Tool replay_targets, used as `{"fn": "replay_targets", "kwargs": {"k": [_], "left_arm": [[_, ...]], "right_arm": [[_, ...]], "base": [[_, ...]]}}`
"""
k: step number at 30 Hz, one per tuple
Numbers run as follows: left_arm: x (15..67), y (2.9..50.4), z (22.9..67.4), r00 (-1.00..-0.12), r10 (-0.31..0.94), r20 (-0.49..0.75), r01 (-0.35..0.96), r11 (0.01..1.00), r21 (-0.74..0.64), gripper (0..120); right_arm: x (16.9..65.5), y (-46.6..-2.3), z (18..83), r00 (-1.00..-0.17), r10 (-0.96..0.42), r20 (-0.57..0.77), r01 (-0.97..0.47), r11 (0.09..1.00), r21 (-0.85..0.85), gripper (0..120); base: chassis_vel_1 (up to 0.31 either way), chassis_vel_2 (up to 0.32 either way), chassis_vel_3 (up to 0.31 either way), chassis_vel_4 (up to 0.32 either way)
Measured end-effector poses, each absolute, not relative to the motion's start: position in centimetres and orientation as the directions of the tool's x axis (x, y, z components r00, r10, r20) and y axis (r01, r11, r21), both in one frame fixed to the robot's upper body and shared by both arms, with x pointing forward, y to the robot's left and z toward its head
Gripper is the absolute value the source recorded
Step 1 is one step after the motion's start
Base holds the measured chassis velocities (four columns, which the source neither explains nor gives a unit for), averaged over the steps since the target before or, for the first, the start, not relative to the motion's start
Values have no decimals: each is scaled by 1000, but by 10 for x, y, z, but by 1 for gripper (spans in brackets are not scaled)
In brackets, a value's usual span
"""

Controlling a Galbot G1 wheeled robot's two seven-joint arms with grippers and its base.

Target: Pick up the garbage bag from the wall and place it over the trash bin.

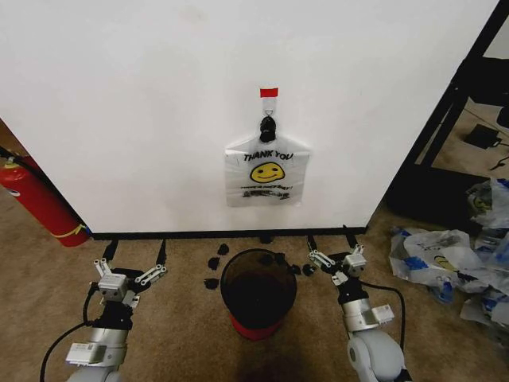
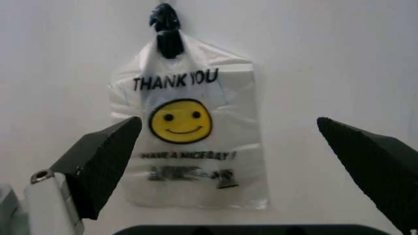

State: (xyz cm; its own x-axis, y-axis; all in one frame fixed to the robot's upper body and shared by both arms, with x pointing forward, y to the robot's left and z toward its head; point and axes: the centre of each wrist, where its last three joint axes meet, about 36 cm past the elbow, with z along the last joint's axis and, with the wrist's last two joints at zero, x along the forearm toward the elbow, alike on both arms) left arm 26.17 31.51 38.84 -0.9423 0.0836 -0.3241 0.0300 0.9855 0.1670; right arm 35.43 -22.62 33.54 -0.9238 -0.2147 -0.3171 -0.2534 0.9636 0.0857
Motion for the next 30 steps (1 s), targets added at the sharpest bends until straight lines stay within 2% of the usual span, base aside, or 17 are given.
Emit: {"fn": "replay_targets", "kwargs": {"k": [7, 11, 14, 15, 20, 21, 23, 24, 28, 30], "left_arm": [[274, 339, 403, -946, 65, -318, 23, 991, 134, 100], [278, 342, 410, -956, 53, -289, 52, 999, 10, 100], [277, 338, 408, -960, 66, -272, 71, 997, -10, 100], [277, 338, 408, -960, 66, -272, 71, 997, -10, 100], [276, 338, 397, -968, 57, -245, 60, 998, -4, 100], [276, 338, 396, -968, 56, -243, 58, 998, 0, 100], [276, 337, 395, -969, 55, -242, 56, 998, 2, 100], [275, 337, 393, -969, 53, -243, 53, 999, 8, 100], [272, 338, 391, -968, 46, -246, 42, 999, 22, 100], [271, 338, 390, -968, 44, -246, 38, 999, 26, 100]], "right_arm": [[372, -212, 330, -900, -265, -345, -335, 928, 163, 100], [402, -195, 323, -894, -255, -369, -374, 878, 298, 100], [436, -173, 325, -893, -240, -380, -410, 784, 466, 100], [436, -173, 325, -893, -240, -380, -410, 784, 466, 100], [476, -147, 336, -854, -276, -440, -516, 547, 659, 100], [487, -144, 334, -844, -286, -453, -535, 503, 679, 100], [494, -142, 333, -837, -293, -462, -547, 479, 687, 100], [513, -137, 333, -818, -303, -490, -576, 425, 698, 100], [556, -127, 350, -771, -285, -569, -636, 314, 705, 100], [565, -125, 356, -759, -274, -591, -651, 289, 702, 100]], "base": [[0, 0, 0, 0], [0, 0, 0, 0], [0, 0, 0, 0], [0, 0, 0, 0], [0, 0, 0, 0], [0, 0, 0, 0], [0, 0, 0, 0], [0, 0, 0, 0], [0, 0, 0, 0], [0, 0, 0, 0]]}}
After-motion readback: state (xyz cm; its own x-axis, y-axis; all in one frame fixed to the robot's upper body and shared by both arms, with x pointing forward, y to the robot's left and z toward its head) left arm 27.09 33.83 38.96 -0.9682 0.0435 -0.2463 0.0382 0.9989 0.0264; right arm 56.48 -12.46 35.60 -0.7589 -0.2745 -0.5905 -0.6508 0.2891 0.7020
